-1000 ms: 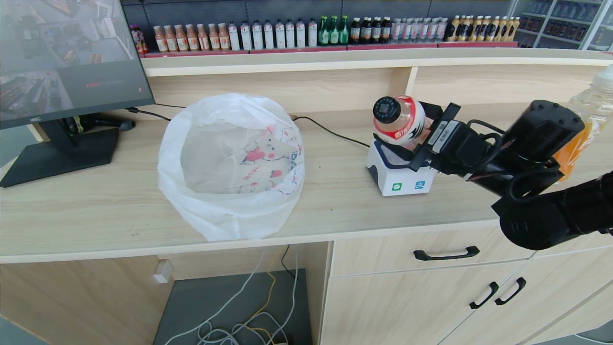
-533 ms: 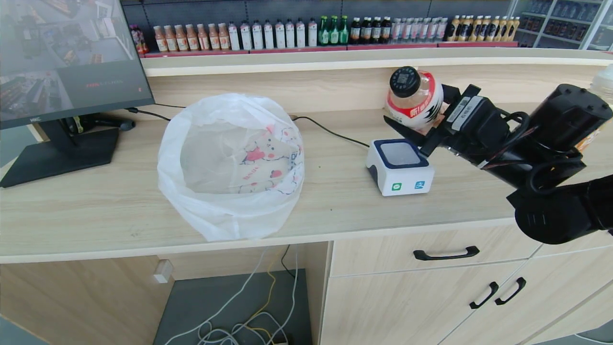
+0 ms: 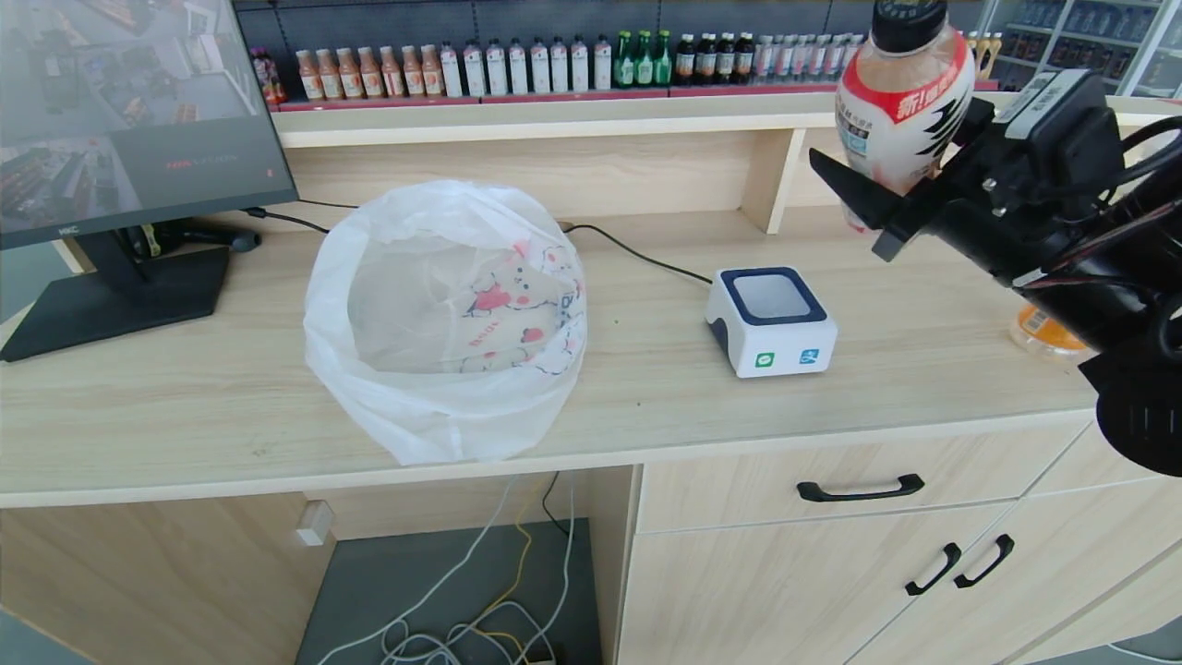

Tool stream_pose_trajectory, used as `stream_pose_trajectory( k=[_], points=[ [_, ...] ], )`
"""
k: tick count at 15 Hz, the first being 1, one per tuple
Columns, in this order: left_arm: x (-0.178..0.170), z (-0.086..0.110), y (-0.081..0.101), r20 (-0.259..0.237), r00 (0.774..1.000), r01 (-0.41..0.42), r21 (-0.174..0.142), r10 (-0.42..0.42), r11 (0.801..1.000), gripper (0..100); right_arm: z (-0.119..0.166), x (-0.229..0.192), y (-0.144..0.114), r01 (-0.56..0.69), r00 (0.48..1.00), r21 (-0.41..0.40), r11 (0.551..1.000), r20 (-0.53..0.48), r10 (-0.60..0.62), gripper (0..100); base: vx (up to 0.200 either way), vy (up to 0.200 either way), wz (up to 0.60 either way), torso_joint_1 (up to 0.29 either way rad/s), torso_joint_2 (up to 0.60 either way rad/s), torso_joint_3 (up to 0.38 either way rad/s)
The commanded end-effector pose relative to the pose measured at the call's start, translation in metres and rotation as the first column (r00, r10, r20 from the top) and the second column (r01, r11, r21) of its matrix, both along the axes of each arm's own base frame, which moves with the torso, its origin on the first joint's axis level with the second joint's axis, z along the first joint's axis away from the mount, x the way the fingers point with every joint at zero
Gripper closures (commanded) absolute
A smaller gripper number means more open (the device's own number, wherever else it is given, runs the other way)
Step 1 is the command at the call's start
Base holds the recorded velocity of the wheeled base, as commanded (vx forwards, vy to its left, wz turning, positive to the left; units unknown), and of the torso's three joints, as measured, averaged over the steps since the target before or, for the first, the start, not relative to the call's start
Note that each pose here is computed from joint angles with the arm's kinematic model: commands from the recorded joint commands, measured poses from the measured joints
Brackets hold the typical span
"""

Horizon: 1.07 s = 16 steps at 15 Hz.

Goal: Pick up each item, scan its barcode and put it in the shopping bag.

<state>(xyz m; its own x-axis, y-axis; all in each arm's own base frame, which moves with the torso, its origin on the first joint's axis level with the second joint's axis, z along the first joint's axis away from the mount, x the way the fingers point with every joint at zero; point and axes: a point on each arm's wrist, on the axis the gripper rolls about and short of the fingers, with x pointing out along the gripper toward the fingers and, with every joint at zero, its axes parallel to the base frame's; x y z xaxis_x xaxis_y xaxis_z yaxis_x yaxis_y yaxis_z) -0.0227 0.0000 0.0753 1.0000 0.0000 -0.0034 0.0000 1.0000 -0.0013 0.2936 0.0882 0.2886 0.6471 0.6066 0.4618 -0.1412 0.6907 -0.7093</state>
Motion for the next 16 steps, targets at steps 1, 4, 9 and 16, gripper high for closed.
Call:
stream_pose_trajectory(
  k=[1, 4, 9, 16],
  points=[
    [0.0, 0.0, 0.0, 0.0, 1.0, 0.0, 0.0, 0.0, 1.0, 0, 0.01, -0.011, -0.003, 0.011, 1.0, 0.045, 0.999, 0.01, -0.012, 100, 0.0, 0.0, 0.0, 0.0, 0.0, 0.0],
    [0.0, 0.0, 0.0, 0.0, 1.0, 0.0, 0.001, 0.0, 1.0, 0, -0.004, -0.012, -0.007, 0.001, 0.983, 0.287, 0.958, -0.174, 0.051, 100, 0.0, 0.0, 0.0, 0.0, 0.0, 0.0],
    [0.0, 0.0, 0.0, 0.0, 1.0, 0.0, 0.0, 0.0, 1.0, 0, -0.017, -0.011, -0.015, 0.218, 0.944, 0.632, 0.743, -0.331, 0.005, 100, 0.0, 0.0, 0.0, 0.0, 0.0, 0.0],
    [0.0, 0.0, 0.0, 0.0, 1.0, 0.0, -0.002, 0.0, 1.0, 0, -0.048, -0.023, 0.004, 0.217, 0.918, 0.606, 0.766, -0.393, 0.051, 100, 0.0, 0.0, 0.0, 0.0, 0.0, 0.0]
  ],
)
